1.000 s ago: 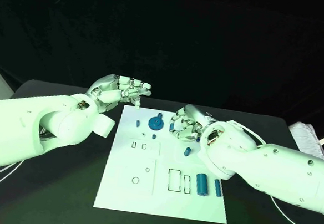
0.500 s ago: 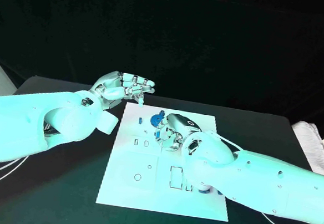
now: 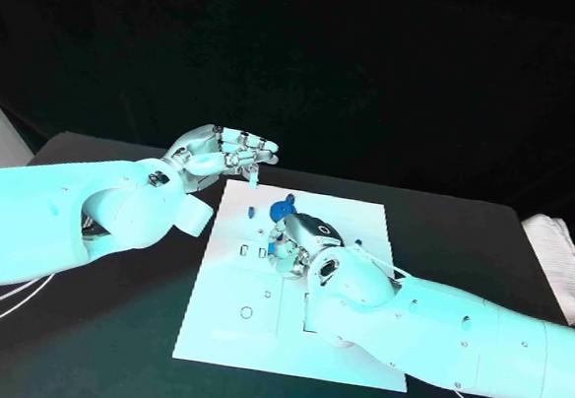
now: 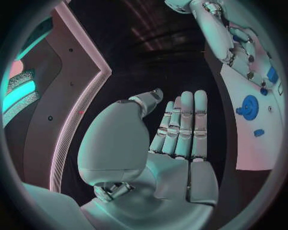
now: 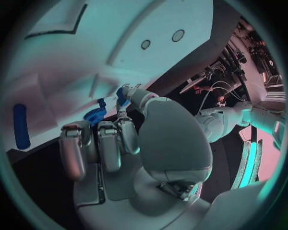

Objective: Assemble the parts on the task board

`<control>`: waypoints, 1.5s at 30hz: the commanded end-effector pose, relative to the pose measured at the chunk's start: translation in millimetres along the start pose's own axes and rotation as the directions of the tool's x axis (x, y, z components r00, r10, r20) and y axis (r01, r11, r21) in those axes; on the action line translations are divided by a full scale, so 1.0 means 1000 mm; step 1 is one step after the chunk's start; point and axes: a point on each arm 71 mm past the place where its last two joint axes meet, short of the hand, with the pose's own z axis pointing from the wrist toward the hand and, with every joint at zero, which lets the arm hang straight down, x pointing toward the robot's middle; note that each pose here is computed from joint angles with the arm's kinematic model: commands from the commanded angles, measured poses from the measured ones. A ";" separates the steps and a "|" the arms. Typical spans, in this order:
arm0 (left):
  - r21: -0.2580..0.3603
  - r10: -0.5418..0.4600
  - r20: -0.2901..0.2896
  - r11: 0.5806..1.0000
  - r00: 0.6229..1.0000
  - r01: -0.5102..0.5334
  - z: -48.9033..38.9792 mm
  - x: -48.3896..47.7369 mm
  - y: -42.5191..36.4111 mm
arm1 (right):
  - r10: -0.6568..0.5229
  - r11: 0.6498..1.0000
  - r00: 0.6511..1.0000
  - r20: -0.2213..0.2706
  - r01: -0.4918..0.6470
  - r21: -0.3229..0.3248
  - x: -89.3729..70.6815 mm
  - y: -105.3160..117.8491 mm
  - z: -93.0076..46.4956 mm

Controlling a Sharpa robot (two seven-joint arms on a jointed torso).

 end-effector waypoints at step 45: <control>0.002 -0.004 -0.028 1.000 1.000 0.004 0.0000 0.0027 -0.0008 | -0.019 1.000 1.000 0.019 0.019 -0.018 0.013 0.002 -0.001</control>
